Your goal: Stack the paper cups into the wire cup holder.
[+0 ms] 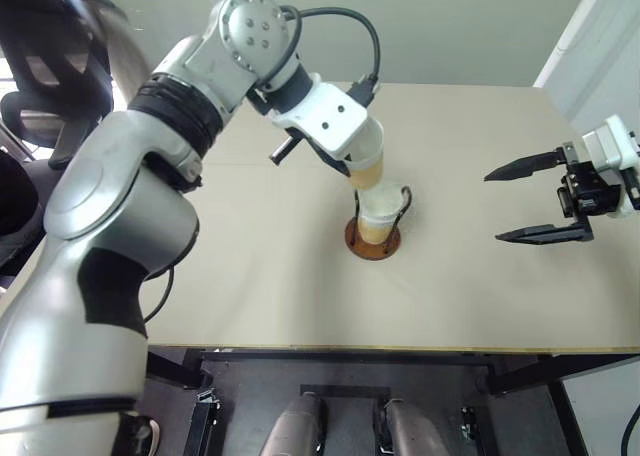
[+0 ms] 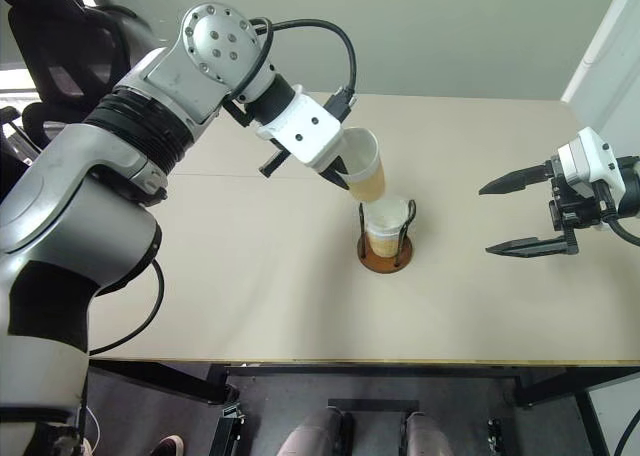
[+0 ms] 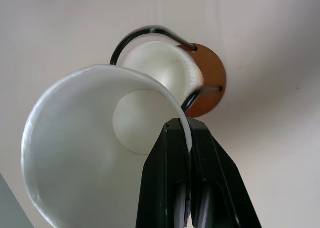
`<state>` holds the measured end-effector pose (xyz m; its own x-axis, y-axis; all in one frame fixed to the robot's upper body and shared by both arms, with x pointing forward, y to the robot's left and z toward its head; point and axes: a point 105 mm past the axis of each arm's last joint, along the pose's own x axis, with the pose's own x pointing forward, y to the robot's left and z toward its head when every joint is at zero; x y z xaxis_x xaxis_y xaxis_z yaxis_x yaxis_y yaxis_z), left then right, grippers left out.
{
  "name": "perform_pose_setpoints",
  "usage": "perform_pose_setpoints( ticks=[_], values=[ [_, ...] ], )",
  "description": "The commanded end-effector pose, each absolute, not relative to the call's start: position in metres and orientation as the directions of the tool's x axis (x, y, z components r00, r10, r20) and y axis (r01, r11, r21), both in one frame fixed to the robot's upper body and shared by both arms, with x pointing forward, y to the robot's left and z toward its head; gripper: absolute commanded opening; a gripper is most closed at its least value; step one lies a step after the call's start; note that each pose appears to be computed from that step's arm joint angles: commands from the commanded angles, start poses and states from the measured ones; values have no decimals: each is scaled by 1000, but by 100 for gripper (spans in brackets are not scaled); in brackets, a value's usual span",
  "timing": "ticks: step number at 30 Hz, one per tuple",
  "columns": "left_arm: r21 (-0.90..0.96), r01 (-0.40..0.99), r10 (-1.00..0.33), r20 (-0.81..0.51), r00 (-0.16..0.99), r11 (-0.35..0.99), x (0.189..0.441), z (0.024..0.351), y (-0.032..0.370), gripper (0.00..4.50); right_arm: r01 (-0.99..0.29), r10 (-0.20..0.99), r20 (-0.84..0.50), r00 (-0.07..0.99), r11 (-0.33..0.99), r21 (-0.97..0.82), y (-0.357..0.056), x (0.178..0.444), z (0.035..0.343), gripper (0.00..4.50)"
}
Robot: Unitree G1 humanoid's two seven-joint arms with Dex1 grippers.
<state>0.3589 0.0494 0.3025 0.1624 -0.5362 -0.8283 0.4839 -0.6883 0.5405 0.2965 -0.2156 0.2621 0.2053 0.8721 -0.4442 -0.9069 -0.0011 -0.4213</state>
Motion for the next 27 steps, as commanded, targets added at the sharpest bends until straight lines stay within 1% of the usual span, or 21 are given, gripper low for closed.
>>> perform_pose_setpoints(
  ticks=[1,8,18,27],
  values=[
    [555,450,-545,-822,166,-700,352,317,48,3,-888,875,-437,208,-18,-459,-214,292,275,446],
    [588,440,-593,-792,142,-679,352,320,37,3,-889,869,-446,214,-16,-458,-216,291,275,446],
    [560,452,-564,-813,143,-694,358,305,36,3,-891,867,-449,217,-12,-454,-218,290,274,446],
    [541,453,-560,-822,105,-709,355,295,34,3,-891,866,-451,217,-12,-453,-218,289,274,446]
  ],
)
